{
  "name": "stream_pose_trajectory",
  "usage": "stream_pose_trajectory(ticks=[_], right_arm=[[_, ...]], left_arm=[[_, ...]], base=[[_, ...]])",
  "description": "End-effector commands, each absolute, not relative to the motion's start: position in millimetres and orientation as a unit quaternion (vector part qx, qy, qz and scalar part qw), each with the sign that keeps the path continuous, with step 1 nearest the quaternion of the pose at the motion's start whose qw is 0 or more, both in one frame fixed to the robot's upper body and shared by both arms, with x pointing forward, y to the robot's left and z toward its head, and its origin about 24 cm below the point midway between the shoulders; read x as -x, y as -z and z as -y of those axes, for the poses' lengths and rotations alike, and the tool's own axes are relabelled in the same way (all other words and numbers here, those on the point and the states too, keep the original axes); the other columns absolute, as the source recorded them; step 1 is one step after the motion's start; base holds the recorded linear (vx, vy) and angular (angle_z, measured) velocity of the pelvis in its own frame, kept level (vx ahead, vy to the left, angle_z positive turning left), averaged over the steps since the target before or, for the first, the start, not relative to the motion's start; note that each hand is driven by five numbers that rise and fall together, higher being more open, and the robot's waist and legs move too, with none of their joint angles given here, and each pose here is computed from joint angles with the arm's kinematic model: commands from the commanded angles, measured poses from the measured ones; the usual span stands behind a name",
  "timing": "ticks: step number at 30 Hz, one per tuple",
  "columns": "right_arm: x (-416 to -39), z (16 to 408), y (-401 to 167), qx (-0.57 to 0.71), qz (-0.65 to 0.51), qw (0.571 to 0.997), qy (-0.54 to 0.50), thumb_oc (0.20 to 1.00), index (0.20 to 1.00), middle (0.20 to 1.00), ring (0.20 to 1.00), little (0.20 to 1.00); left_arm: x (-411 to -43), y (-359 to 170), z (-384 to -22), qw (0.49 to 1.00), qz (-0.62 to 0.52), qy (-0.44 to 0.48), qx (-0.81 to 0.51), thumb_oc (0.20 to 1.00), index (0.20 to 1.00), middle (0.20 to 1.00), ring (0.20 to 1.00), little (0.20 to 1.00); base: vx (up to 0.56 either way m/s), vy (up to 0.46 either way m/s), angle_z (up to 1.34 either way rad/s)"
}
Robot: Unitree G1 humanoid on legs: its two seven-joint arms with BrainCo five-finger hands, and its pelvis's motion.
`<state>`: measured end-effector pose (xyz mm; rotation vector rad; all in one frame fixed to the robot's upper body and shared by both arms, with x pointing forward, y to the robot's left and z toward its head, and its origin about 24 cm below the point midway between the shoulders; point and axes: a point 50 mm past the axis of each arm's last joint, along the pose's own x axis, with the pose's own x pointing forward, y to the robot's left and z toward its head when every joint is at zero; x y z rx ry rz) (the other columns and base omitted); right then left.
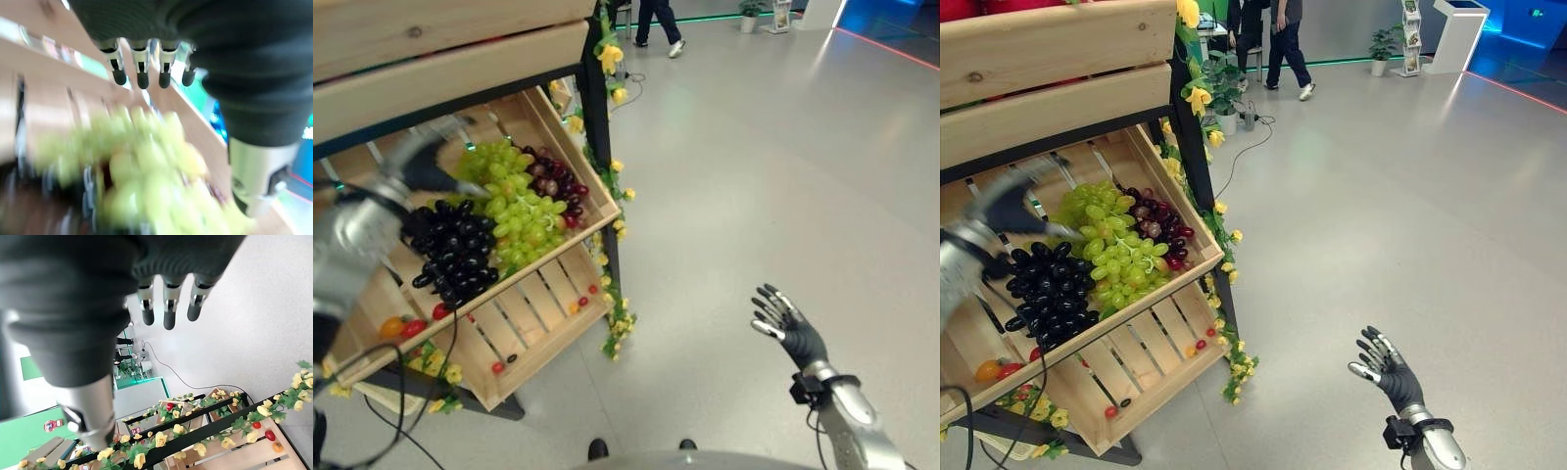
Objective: Pick up the fruits from the basket on one side to the basket on the other side
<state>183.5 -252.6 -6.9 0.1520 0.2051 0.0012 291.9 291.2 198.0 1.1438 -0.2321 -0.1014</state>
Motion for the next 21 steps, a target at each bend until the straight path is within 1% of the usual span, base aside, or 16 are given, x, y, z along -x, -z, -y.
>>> stream_pose_trajectory(ticks=[1, 2, 3, 6, 7, 8, 9, 10, 11, 12, 15, 16, 17, 18, 19, 21], right_arm=[[-201, 264, -27, -0.044, -0.018, 0.999, 0.025, 1.0, 1.0, 1.0, 1.0, 1.0], [-205, 268, -33, -0.039, 0.001, 0.998, 0.046, 1.0, 1.0, 1.0, 1.0, 1.0], [-204, 269, -34, -0.038, 0.001, 0.998, 0.047, 1.0, 1.0, 1.0, 1.0, 1.0], [-210, 272, -45, -0.043, 0.031, 0.997, 0.063, 1.0, 1.0, 1.0, 1.0, 1.0], [-211, 274, -49, -0.042, 0.042, 0.996, 0.07, 1.0, 1.0, 1.0, 1.0, 1.0], [-211, 274, -49, -0.041, 0.042, 0.996, 0.07, 1.0, 1.0, 1.0, 1.0, 1.0], [-211, 274, -51, -0.042, 0.045, 0.996, 0.071, 1.0, 1.0, 1.0, 1.0, 1.0], [-209, 276, -52, -0.042, 0.05, 0.995, 0.078, 1.0, 1.0, 1.0, 1.0, 1.0], [-209, 277, -52, -0.041, 0.05, 0.995, 0.078, 1.0, 1.0, 1.0, 1.0, 1.0], [-206, 282, -49, -0.032, 0.044, 0.994, 0.097, 1.0, 1.0, 1.0, 1.0, 1.0], [-205, 285, -48, -0.025, 0.04, 0.993, 0.108, 1.0, 1.0, 1.0, 1.0, 1.0], [-201, 291, -48, -0.004, 0.04, 0.991, 0.13, 1.0, 1.0, 1.0, 1.0, 1.0], [-201, 291, -48, -0.004, 0.04, 0.991, 0.13, 1.0, 1.0, 1.0, 1.0, 1.0], [-202, 290, -46, -0.009, 0.037, 0.991, 0.13, 1.0, 1.0, 1.0, 1.0, 1.0], [-200, 285, -40, -0.02, 0.031, 0.992, 0.122, 1.0, 1.0, 1.0, 1.0, 1.0], [-198, 283, -37, -0.021, 0.024, 0.992, 0.12, 1.0, 1.0, 1.0, 1.0, 1.0]], left_arm=[[-298, -206, -281, 0.869, 0.144, 0.06, -0.469, 1.0, 1.0, 1.0, 1.0, 1.0], [-298, -177, -255, 0.895, 0.137, 0.117, -0.408, 1.0, 1.0, 1.0, 1.0, 1.0], [-298, -177, -254, 0.895, 0.137, 0.118, -0.407, 1.0, 1.0, 1.0, 1.0, 1.0], [-298, -141, -224, 0.93, 0.123, 0.164, -0.306, 1.0, 1.0, 1.0, 1.0, 1.0], [-295, -123, -210, 0.944, 0.111, 0.178, -0.253, 1.0, 1.0, 1.0, 1.0, 1.0], [-295, -123, -210, 0.945, 0.111, 0.178, -0.252, 1.0, 1.0, 1.0, 1.0, 1.0], [-292, -116, -202, 0.949, 0.107, 0.19, -0.227, 1.0, 1.0, 1.0, 1.0, 1.0], [-288, -104, -190, 0.959, 0.099, 0.199, -0.175, 1.0, 1.0, 1.0, 1.0, 1.0], [-288, -104, -190, 0.959, 0.099, 0.199, -0.174, 1.0, 1.0, 1.0, 1.0, 1.0], [-285, -97, -177, 0.963, 0.097, 0.214, -0.132, 1.0, 1.0, 1.0, 1.0, 1.0], [-284, -96, -170, 0.963, 0.1, 0.223, -0.114, 1.0, 1.0, 1.0, 1.0, 1.0], [-282, -99, -161, 0.963, 0.118, 0.231, -0.076, 1.0, 1.0, 1.0, 1.0, 1.0], [-282, -99, -161, 0.963, 0.119, 0.231, -0.076, 1.0, 1.0, 1.0, 1.0, 1.0], [-280, -98, -160, 0.965, 0.124, 0.224, -0.049, 1.0, 1.0, 1.0, 1.0, 1.0], [-272, -91, -163, 0.972, 0.123, 0.199, -0.007, 1.0, 1.0, 1.0, 1.0, 1.0], [-267, -88, -165, 0.974, 0.121, 0.193, 0.008, 1.0, 1.0, 1.0, 1.0, 1.0]], base=[[-0.02, -0.113, 0.05], [-0.02, -0.065, 0.06], [-0.04, -0.108, 0.11], [-0.05, -0.103, 0.07], [-0.05, -0.119, 0.01], [-0.05, -0.123, 0.04], [-0.07, -0.139, 0.04], [-0.07, -0.139, 0.07], [-0.11, -0.203, 0.11], [-0.07, -0.113, 0.06], [-0.15, -0.112, 0.0], [-0.23, -0.09, -0.01], [-0.31, -0.105, 0.01], [-0.24, -0.032, -0.17], [-0.2, -0.034, -0.37], [-0.16, 0.009, -1.08]])
